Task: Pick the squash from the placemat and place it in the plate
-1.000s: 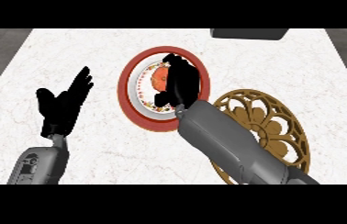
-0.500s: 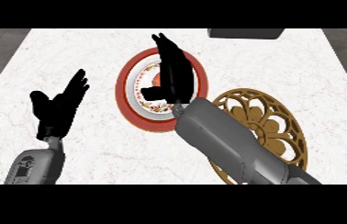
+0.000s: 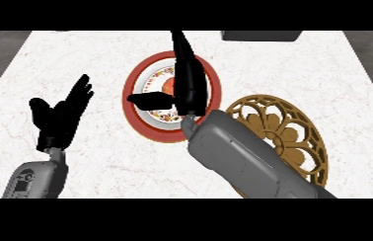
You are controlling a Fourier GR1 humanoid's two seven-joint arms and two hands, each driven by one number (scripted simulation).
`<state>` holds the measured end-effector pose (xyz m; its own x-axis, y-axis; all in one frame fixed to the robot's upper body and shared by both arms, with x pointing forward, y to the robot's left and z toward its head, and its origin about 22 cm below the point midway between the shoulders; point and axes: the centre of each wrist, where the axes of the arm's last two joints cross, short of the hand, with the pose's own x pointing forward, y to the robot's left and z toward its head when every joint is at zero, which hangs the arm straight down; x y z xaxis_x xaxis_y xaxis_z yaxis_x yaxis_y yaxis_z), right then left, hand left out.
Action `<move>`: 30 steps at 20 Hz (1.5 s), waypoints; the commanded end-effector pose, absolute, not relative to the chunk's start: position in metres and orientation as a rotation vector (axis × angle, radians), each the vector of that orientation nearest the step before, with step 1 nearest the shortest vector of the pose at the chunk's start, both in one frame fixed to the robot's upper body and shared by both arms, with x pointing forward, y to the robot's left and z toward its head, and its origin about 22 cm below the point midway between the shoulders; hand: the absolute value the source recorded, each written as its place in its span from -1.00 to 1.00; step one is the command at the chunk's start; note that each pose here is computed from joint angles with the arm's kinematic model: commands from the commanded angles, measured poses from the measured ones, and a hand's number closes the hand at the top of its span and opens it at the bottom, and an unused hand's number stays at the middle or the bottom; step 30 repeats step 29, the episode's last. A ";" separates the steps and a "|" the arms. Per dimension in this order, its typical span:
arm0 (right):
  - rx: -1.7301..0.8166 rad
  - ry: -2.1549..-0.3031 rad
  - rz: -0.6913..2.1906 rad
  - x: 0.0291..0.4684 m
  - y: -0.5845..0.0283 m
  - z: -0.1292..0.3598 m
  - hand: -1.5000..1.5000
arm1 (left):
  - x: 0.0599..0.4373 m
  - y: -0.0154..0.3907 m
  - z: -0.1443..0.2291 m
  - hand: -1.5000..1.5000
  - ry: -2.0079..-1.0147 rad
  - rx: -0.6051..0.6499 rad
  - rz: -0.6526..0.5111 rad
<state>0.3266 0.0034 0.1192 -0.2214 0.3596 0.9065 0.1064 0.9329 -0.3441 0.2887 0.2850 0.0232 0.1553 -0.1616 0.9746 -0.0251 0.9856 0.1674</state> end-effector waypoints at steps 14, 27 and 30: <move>-0.201 -1.778 0.232 0.320 -0.076 0.070 -1.00 | 0.279 0.279 0.022 0.00 -1.403 0.165 -0.083; -0.275 -1.713 0.256 0.308 -0.116 0.066 -1.00 | 0.273 0.286 0.006 0.00 -1.401 0.173 -0.068; -0.303 -1.725 0.238 0.317 -0.133 0.067 -1.00 | 0.279 0.298 0.016 0.00 -1.415 0.154 -0.074</move>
